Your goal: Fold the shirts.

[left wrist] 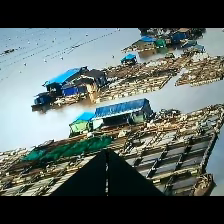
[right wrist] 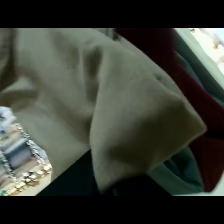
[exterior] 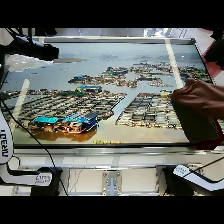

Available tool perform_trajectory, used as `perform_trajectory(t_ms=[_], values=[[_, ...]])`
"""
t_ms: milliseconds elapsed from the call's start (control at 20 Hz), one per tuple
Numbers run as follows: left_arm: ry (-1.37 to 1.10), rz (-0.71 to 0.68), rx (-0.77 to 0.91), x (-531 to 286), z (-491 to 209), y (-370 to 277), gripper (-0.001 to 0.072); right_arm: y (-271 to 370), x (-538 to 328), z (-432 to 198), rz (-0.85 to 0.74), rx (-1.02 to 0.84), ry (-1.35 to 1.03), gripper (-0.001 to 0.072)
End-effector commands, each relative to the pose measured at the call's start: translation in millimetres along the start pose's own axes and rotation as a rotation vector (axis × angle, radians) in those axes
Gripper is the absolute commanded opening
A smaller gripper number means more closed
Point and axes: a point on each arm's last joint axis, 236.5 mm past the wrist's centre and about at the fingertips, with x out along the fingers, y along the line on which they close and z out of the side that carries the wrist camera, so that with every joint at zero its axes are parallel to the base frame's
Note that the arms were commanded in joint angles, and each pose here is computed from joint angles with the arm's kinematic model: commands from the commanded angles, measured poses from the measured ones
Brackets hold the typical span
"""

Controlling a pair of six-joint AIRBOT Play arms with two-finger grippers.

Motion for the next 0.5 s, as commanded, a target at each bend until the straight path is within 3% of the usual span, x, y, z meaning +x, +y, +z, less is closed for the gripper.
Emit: perform_trajectory(t_ms=[0,100,150,200,250,450], values=[[0.014,-0.004,-0.001,0,-3,-1,0.0011,-56,48,-77,-0.072,0.116,0.050,0.0016],[0.014,-0.003,-0.001,0,-3,-1,0.0011,-75,64,-110,-0.098,0.174,0.094,0.0020],[0.014,-0.003,-0.001,0,-3,-1,0.0012,-80,64,-118,-0.101,0.181,0.118,0.0120],[0.014,-0.004,-0.001,0,-3,-1,0.0011,-82,60,-122,-0.100,0.192,0.132,0.0368],[0.013,-0.004,-0.001,0,-3,-1,0.0011,-80,50,-119,-0.096,0.194,0.126,0.0456],[0.013,-0.004,-0.001,0,-3,-1,0.0011,-44,-40,-45,-0.015,0.140,-0.175,0.0450]])
